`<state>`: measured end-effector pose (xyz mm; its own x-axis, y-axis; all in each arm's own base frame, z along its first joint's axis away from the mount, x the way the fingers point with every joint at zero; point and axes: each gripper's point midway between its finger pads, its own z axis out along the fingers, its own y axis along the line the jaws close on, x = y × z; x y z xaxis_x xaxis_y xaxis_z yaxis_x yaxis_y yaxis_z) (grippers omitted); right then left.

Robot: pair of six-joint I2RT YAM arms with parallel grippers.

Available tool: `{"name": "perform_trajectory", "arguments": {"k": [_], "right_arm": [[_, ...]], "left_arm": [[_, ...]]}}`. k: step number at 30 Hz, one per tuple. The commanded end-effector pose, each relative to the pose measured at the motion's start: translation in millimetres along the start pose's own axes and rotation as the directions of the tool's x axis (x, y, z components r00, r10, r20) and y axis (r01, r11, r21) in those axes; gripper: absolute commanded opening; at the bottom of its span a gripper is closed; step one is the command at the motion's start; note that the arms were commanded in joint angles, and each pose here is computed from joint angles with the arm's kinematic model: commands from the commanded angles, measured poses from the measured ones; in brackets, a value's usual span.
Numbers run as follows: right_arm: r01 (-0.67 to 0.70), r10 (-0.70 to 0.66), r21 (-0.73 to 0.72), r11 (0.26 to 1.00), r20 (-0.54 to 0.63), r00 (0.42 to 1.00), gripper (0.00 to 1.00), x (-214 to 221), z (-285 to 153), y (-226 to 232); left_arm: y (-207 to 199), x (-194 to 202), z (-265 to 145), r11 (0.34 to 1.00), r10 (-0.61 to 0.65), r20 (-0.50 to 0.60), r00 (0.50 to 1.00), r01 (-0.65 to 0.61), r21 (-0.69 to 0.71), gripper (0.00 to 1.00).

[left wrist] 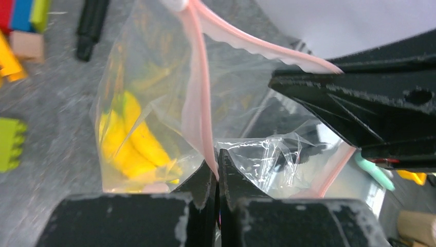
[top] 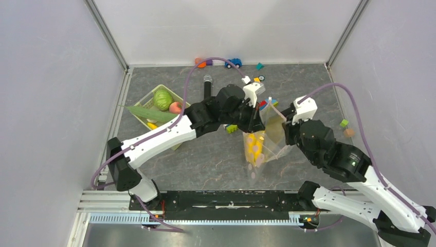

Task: Place the food in the zip-top bag and seal the zipper
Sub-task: Adjust the zipper food storage bag at the center of the board, then pick up the fake vegetable from the bin.

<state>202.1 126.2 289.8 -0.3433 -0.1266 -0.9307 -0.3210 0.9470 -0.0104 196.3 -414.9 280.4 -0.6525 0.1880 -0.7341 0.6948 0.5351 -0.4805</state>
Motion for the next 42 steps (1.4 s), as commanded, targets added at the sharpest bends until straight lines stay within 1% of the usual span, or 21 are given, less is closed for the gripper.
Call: {"name": "perform_trajectory", "arguments": {"k": [1,4,6,8,9,10,12,13,15,16,19,23,25,29,31,32,34,36,39,41,42], "right_arm": [[-0.042,0.041,0.211,0.976,0.011,0.999,0.07,-18,-20,-42],[-0.052,0.047,0.213,0.976,0.03,0.998,0.06,-28,-28,-46],[-0.034,0.029,0.171,0.985,0.029,0.999,0.07,-27,-27,-40],[0.005,-0.006,0.083,0.997,0.015,1.0,0.07,-18,-20,-24],[0.019,-0.019,0.024,1.0,0.006,1.0,0.07,-11,-14,-12],[0.031,-0.032,-0.021,0.999,-0.004,0.999,0.07,-2,-6,-1],[0.051,-0.056,-0.119,0.992,-0.035,0.998,0.07,20,9,22],[0.049,-0.055,-0.158,0.986,-0.039,0.998,0.07,26,15,32],[0.054,-0.068,-0.198,0.979,-0.066,0.995,0.07,44,30,46],[0.053,-0.072,-0.195,0.979,-0.09,0.993,0.07,55,39,50],[0.064,-0.088,-0.19,0.98,-0.12,0.989,0.05,72,60,59],[0.077,-0.097,-0.174,0.982,-0.108,0.989,0.06,74,80,66],[0.071,-0.086,-0.161,0.984,-0.084,0.993,0.08,71,85,67],[0.053,-0.058,-0.127,0.99,-0.034,0.998,0.1,68,86,60],[0.044,-0.046,-0.108,0.993,-0.016,0.999,0.1,68,83,54],[0.043,-0.044,-0.102,0.994,-0.007,0.999,0.11,68,81,51],[0.039,-0.038,-0.087,0.995,0.015,0.999,0.11,68,79,46],[0.035,-0.033,-0.083,0.996,0.029,0.999,0.11,70,77,43],[0.039,-0.035,-0.101,0.994,0.04,0.999,0.12,71,74,44],[0.044,-0.04,-0.1,0.994,0.039,0.998,0.13,73,74,43],[0.044,-0.04,-0.103,0.994,0.04,0.998,0.13,73,74,43]], "left_arm": [[-46,-25,3,0.974,0.062,0.03,0.998,-0.067,0.219,0.02],[-51,-25,11,0.966,0.056,0.018,0.998,-0.059,0.251,0.03],[-49,-22,17,0.967,0.053,0.005,0.999,-0.052,0.248,0.18],[-41,-15,20,0.973,0.049,-0.01,0.999,-0.046,0.226,0.21],[-35,-12,22,0.978,0.044,-0.014,0.999,-0.041,0.206,0.25],[-26,-6,22,0.983,0.035,-0.023,0.999,-0.03,0.179,0.36],[-2,4,22,0.995,-0.002,-0.026,1.0,0.004,0.101,0.87],[11,10,20,0.998,-0.019,-0.027,0.999,0.02,0.063,0.99],[36,20,10,0.999,-0.043,-0.016,0.999,0.042,-0.017,1.0],[52,25,1,0.995,-0.05,0.0,0.999,0.049,-0.086,1.0],[83,29,-34,0.964,-0.043,0.079,0.996,0.062,-0.257,1.0],[117,20,-83,0.888,-0.04,0.236,0.971,0.143,-0.436,1.0],[135,17,-103,0.84,-0.038,0.288,0.957,0.186,-0.509,1.0],[182,20,-135,0.731,-0.129,0.381,0.916,0.347,-0.587,1.0],[213,20,-156,0.643,-0.175,0.473,0.863,0.464,-0.609,1.0],[228,20,-167,0.594,-0.188,0.528,0.829,0.523,-0.611,1.0],[258,22,-190,0.493,-0.169,0.622,0.764,0.612,-0.618,1.0],[282,21,-208,0.424,-0.149,0.697,0.701,0.682,-0.596,1.0],[308,17,-235,0.347,-0.098,0.78,0.618,0.756,-0.556,1.0],[324,16,-257,0.288,-0.046,0.832,0.552,0.805,-0.518,1.0],[329,16,-265,0.271,-0.028,0.852,0.523,0.824,-0.497,1.0]]}}
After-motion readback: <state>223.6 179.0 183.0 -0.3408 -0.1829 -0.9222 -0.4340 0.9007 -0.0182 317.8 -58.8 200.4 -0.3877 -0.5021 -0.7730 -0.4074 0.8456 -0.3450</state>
